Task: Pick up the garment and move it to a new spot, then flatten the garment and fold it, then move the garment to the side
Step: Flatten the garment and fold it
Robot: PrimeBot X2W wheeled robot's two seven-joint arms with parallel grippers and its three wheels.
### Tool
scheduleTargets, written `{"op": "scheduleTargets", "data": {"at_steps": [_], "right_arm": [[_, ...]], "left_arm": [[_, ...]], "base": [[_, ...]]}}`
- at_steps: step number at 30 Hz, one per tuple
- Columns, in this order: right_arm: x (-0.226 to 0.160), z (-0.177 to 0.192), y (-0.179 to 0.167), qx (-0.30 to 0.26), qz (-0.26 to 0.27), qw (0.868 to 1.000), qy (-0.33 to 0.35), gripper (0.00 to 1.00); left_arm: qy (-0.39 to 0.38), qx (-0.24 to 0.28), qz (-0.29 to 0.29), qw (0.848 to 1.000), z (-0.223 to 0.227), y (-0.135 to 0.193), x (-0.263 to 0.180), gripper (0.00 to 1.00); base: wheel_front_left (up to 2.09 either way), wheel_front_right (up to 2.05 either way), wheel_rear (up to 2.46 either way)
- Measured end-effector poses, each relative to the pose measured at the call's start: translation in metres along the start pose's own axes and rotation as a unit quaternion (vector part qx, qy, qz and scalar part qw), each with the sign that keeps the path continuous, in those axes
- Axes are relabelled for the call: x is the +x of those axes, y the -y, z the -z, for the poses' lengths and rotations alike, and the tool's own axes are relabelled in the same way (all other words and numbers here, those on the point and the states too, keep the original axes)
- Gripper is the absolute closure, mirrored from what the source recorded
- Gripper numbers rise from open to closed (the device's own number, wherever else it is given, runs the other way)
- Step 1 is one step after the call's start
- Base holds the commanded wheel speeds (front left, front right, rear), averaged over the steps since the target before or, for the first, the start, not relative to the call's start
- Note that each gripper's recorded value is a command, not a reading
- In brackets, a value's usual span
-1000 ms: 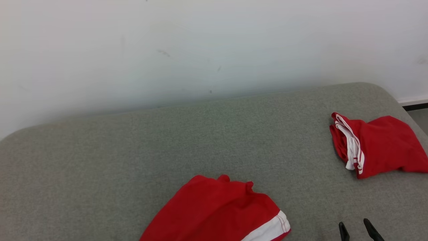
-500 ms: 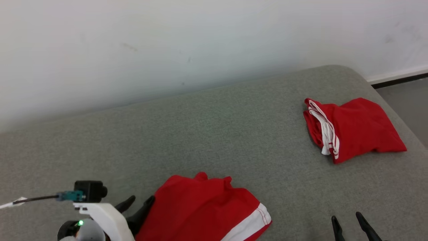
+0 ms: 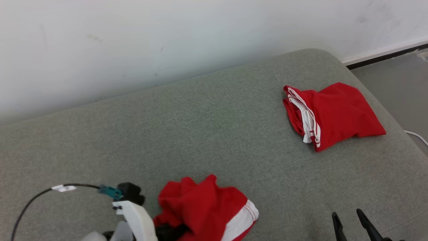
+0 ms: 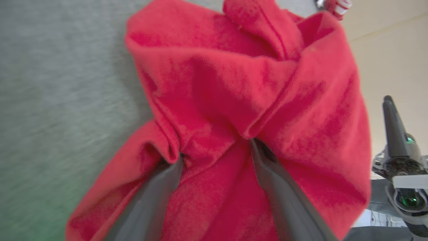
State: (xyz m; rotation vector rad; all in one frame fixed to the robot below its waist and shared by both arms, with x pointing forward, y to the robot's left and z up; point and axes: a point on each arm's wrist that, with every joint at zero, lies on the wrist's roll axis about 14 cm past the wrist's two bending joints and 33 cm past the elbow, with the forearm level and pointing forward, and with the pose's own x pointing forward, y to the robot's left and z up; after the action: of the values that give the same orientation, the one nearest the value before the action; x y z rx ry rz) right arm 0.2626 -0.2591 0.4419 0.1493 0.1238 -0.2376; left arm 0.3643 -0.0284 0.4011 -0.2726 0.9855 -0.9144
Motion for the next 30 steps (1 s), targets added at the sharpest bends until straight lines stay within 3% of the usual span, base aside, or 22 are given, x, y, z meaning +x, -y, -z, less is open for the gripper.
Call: {"op": "scheduleTargets", "data": {"at_steps": [1, 4, 13, 20, 22, 30], "right_arm": [[0.0, 0.0, 0.0, 0.0, 0.001, 1.0, 0.0, 0.0], [0.002, -0.002, 0.0, 0.001, 0.001, 1.0, 0.002, 0.0], [0.004, -0.005, -0.004, 0.004, -0.006, 1.0, 0.009, 0.0], [0.001, -0.006, -0.003, 0.005, -0.005, 1.0, 0.014, 0.0], [0.001, -0.005, -0.003, 0.005, -0.005, 1.0, 0.011, 0.0], [0.006, -0.003, -0.008, 0.002, -0.012, 1.0, 0.005, 0.0]], "left_arm": [[-0.005, -0.001, 0.021, 1.0, 0.002, 0.013, 0.003, 1.0], [0.004, 0.015, 0.068, 0.998, 0.001, 0.045, 0.005, 1.0], [0.158, 0.124, 0.071, 0.977, -0.06, 0.066, -0.013, 1.0], [0.218, 0.151, 0.115, 0.957, -0.078, 0.1, -0.029, 1.0], [0.238, 0.154, 0.103, 0.953, -0.086, 0.096, -0.033, 1.0], [0.334, 0.156, -0.039, 0.929, -0.141, 0.027, -0.047, 1.0]], "base": [[0.0, 0.0, 0.0], [0.0, 0.0, 0.0], [0.0, 0.0, 0.0], [0.0, 0.0, 0.0], [0.0, 0.0, 0.0], [0.0, 0.0, 0.0]]}}
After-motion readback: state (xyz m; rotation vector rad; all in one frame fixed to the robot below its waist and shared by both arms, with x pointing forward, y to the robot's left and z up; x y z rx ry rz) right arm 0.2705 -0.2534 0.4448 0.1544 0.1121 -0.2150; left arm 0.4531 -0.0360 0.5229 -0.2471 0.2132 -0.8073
